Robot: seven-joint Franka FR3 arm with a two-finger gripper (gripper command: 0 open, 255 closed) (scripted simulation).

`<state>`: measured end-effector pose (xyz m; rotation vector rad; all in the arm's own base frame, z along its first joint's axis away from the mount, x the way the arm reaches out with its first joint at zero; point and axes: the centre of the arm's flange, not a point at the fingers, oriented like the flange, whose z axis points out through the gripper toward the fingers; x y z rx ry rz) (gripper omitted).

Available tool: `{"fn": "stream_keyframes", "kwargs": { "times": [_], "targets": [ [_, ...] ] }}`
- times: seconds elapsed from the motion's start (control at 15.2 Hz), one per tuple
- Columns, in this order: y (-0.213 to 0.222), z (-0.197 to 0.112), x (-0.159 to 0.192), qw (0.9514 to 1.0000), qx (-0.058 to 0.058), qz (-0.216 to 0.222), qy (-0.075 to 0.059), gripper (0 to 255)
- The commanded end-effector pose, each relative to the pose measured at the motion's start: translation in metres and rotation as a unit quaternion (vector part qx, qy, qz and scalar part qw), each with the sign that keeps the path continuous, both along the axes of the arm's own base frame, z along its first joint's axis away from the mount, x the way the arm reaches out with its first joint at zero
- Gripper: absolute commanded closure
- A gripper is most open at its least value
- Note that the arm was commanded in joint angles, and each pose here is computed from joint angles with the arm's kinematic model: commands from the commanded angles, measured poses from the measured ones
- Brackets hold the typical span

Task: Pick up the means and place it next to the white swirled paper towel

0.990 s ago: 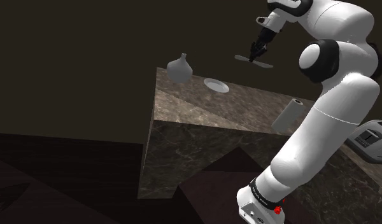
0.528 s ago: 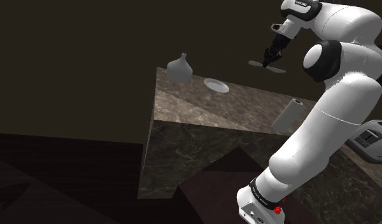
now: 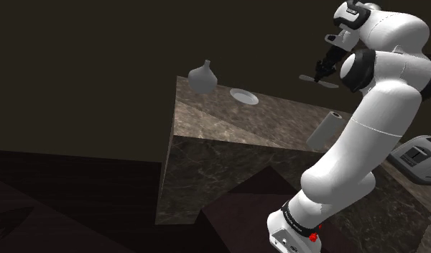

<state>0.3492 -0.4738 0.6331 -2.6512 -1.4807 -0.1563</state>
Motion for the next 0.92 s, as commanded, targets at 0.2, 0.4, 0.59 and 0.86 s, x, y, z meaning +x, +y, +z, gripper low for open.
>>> {"fn": "stream_keyframes", "kwargs": {
  "times": [0.2, 0.4, 0.59, 0.86],
  "targets": [
    [-0.049, 0.001, -0.047, 1.0000, 0.000, 0.001, 0.000, 255],
    [-0.078, 0.001, -0.074, 1.0000, 0.000, 0.001, 0.000, 255],
    [-0.107, 0.001, -0.101, 1.0000, 0.000, 0.001, 0.000, 255],
    [-0.132, -0.004, -0.125, 1.0000, 0.000, 0.001, 0.000, 255]
  ]
}}
